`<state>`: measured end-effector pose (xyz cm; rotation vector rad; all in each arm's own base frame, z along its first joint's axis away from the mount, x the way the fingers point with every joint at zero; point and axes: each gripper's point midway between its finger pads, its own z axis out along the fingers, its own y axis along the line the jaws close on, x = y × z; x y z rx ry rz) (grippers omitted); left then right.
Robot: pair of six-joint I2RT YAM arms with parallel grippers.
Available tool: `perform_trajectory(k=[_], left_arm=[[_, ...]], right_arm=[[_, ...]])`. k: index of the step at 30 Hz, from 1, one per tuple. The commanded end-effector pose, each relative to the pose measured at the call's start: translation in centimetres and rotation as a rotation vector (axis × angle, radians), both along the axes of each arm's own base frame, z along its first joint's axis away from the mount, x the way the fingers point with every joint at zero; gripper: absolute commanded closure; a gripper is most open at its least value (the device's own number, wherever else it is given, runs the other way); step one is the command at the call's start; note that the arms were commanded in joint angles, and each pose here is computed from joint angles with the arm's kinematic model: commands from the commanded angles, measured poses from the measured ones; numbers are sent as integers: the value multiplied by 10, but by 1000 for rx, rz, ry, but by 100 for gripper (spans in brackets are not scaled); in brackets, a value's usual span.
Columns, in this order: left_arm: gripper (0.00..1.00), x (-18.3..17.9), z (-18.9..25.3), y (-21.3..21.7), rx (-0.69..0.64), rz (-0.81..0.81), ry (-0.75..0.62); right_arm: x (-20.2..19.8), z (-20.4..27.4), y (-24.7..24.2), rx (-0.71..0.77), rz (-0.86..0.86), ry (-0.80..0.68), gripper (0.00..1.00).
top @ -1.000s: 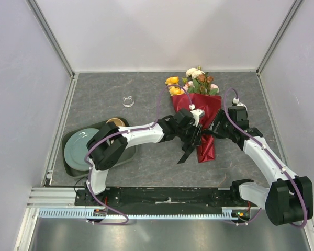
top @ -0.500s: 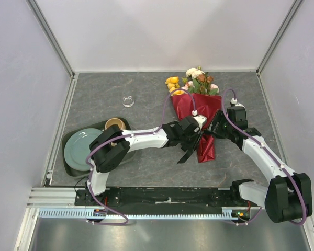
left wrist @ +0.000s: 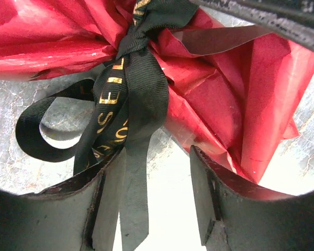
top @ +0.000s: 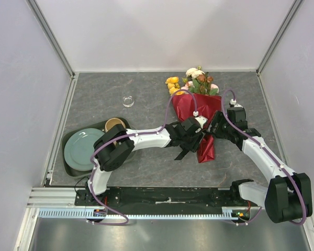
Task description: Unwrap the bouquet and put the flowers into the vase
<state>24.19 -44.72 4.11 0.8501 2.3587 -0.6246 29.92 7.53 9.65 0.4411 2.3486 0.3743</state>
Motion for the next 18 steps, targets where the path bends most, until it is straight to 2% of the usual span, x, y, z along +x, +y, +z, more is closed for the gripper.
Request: perform_trajectory(k=[1, 4, 8, 9, 10, 14, 18], left_arm=[[40, 12, 28, -6, -10, -7, -95], [36, 12, 25, -7, -2, -14, -96], [44, 5, 41, -11, -52, -28, -74], [44, 4, 52, -12, -84, -30, -82], [44, 0, 86, -18, -178, -56, -103], [33, -26, 141, -12, -325, -133, -101], [31, -30, 170, 19, -363, -90, -147]], right_arm=[[4, 6, 4, 10, 25, -33, 17], [3, 14, 8, 20, 52, -56, 18], [1, 33, 10, 9, 78, -110, 18], [1, 38, 12, 6, 88, -123, 18], [-1, 40, 14, 6, 94, -122, 18], [-4, 51, 24, 5, 137, -139, 23], [-11, 62, 58, 42, 215, -146, 25]])
